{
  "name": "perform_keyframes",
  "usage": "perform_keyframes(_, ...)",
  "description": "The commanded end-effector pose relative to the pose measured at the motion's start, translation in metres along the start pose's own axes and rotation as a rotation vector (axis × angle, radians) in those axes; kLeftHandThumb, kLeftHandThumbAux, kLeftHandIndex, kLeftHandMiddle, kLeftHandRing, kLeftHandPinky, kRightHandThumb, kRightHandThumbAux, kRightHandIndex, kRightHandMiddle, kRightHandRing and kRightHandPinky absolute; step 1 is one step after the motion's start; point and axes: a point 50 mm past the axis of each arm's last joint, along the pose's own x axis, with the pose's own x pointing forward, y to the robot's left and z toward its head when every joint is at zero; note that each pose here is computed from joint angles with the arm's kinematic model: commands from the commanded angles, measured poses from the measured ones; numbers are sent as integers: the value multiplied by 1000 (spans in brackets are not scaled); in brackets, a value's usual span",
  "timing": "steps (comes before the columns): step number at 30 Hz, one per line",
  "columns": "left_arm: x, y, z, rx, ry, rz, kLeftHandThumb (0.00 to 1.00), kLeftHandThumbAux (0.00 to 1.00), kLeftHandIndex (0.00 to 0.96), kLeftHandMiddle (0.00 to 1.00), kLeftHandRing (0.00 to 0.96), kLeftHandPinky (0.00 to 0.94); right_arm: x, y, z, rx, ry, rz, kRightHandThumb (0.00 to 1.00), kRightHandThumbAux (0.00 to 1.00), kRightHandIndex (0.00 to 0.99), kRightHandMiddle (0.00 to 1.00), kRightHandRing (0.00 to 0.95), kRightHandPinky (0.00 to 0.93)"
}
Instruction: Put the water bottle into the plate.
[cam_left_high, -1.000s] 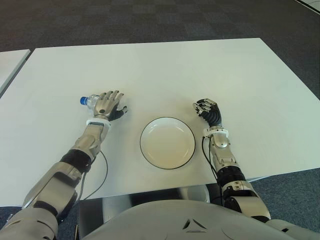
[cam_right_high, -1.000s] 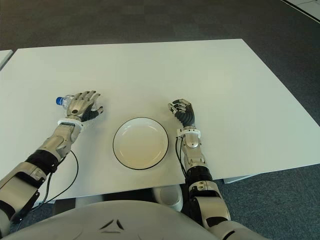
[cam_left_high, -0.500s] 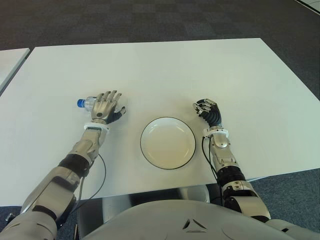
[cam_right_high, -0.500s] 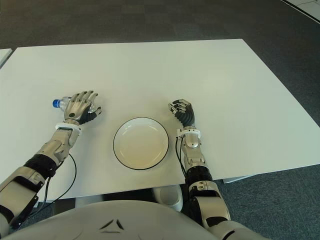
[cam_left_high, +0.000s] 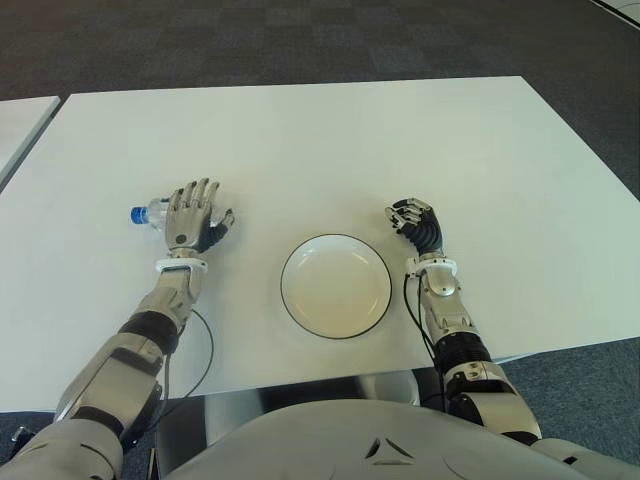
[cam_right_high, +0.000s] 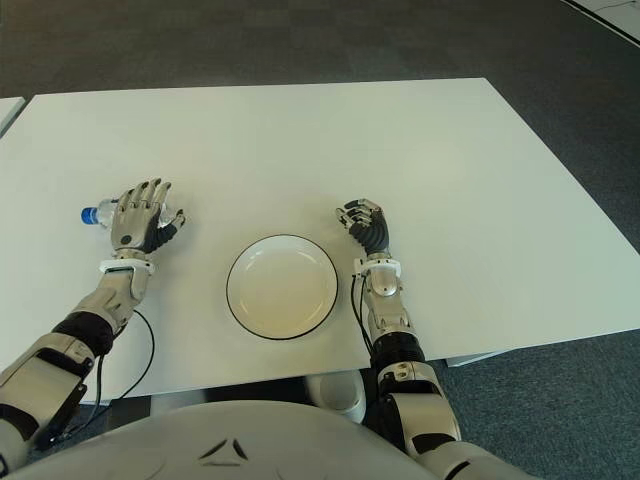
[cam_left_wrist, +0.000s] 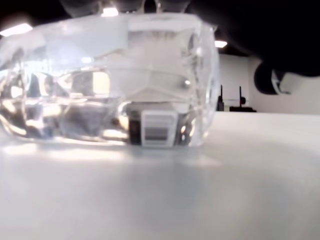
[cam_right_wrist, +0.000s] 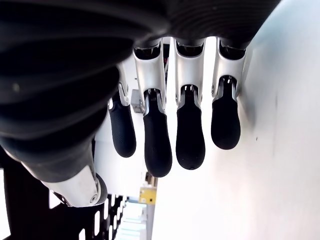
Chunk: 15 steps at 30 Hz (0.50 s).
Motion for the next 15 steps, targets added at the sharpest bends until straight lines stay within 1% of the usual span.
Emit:
perform_keyframes(1, -12, -10, 0, -75, 33, 8, 566, 171, 0, 0, 0, 0, -1, 0, -2, 4, 6, 4, 706, 729, 432, 609, 625, 634)
perform_keyframes(11, -11, -1, 5, -200, 51, 161, 558, 148, 0, 0, 0, 0, 0, 1, -2, 3, 7, 4, 705, 729, 433, 610, 627, 643)
perform_keyframes(15, -11, 10, 12, -259, 37, 234, 561, 148, 0, 0, 0, 0, 0, 1, -1, 0, 2, 5, 705, 729, 433, 610, 627, 644)
